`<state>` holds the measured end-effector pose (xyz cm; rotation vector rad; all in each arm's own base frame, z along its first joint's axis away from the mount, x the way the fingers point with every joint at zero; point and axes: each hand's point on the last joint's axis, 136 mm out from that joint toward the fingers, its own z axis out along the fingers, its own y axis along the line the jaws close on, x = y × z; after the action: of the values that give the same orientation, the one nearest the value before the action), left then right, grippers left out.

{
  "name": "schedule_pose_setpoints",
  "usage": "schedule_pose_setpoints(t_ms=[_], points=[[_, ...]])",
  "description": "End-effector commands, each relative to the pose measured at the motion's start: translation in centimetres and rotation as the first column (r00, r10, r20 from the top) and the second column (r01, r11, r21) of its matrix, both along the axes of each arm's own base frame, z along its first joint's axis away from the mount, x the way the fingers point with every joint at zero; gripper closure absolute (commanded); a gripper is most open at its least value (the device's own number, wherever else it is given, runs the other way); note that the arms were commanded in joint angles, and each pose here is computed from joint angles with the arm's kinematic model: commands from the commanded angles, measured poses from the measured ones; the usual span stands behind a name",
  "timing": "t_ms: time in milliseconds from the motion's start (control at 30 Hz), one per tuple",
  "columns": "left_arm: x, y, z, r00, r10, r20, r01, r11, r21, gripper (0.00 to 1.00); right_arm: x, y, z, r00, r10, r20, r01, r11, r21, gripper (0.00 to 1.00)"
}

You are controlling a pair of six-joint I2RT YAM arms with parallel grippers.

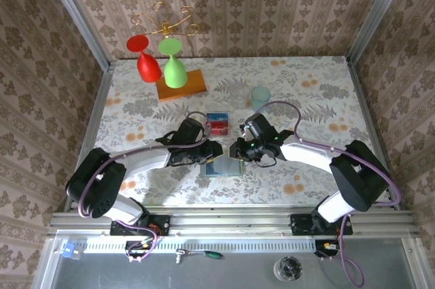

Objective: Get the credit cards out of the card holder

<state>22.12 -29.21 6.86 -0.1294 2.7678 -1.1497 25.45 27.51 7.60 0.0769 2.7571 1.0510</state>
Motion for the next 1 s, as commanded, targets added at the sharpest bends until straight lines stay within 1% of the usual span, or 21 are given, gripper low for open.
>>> schedule_pose_setpoints(t_ms=[0,200,300,500,800,967], points=[[0.2,-1.4,0.4,1.0,-0.012,0.001,0.012,1.0,0.001,0.6,-0.9,-1.8,-0.3,1.0,-0.002,-0.006,0.001,0.999,-0.042,0.8],[0.1,-3.5,0.1,0.999,-0.034,0.003,0.034,0.999,0.015,0.56,-1.0,-3.6,0.3,1.0,-0.015,0.009,0.016,0.999,-0.046,0.78],[-0.1,-4.2,-0.5,0.999,-0.037,-0.011,0.038,0.999,0.027,0.53,-1.3,-4.4,0.7,1.0,-0.02,0.02,0.02,0.999,-0.044,0.73],[-0.6,-5.2,-0.8,0.999,-0.048,-0.016,0.048,0.998,0.031,0.51,-1.9,-4.9,0.7,1.0,-0.02,0.015,0.02,0.999,-0.033,0.71],[-1.1,-3.9,-0.3,1.0,-0.024,0.008,0.024,0.999,0.04,0.51,-2.2,-4.2,0.2,1.0,-0.024,-0.009,0.024,0.999,0.02,0.73],[-1.2,-3.0,0.2,1.0,-0.018,0.015,0.018,0.999,0.038,0.51,-2.2,-3.5,0.1,1.0,-0.022,-0.012,0.022,1.0,0.018,0.74]])
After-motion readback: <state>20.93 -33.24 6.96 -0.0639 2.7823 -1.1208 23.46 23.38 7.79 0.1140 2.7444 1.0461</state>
